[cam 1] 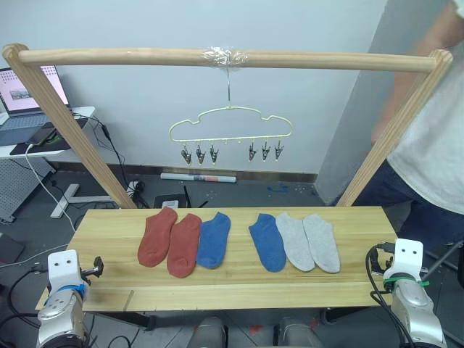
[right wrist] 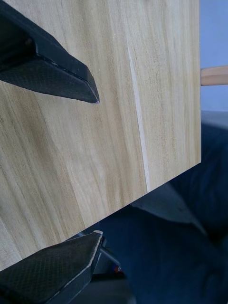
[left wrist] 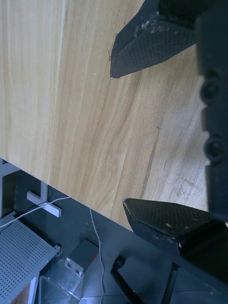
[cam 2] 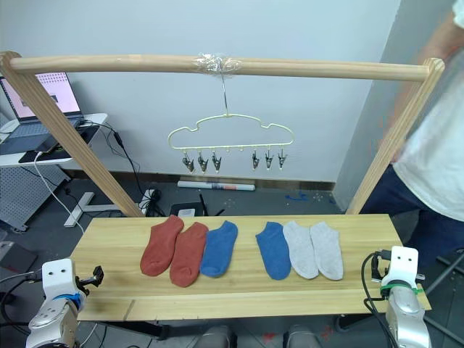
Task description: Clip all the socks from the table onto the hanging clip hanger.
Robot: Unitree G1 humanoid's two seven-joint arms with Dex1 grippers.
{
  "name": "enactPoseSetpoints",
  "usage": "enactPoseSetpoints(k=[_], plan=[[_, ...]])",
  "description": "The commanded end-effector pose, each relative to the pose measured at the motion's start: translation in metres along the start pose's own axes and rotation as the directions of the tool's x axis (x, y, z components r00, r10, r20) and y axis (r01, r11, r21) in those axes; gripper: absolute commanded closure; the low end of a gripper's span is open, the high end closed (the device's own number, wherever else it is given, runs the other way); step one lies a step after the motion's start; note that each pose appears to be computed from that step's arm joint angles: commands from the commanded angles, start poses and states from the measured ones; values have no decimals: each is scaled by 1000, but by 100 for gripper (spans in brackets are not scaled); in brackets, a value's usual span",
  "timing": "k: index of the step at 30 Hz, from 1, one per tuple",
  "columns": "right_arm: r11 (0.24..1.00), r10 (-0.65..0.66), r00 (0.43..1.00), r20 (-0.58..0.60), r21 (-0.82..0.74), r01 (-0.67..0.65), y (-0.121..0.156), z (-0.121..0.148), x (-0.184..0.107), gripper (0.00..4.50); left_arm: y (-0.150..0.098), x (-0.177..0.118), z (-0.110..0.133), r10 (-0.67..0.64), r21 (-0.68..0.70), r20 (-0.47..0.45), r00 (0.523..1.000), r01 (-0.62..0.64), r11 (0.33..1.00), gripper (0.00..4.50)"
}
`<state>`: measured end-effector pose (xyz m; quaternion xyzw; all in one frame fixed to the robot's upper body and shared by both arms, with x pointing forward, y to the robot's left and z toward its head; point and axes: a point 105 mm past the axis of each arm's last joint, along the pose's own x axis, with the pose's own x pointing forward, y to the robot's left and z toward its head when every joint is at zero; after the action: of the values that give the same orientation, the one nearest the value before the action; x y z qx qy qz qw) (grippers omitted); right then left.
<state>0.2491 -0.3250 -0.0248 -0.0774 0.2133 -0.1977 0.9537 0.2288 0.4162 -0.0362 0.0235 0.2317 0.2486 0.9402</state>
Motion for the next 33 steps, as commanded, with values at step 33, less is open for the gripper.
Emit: enactPoseSetpoints(k=[33], plan=[[630, 759, 544, 359, -193, -752, 142, 171, -76, 0, -139, -106, 156, -489, 58, 511, 707, 540, 840, 44]])
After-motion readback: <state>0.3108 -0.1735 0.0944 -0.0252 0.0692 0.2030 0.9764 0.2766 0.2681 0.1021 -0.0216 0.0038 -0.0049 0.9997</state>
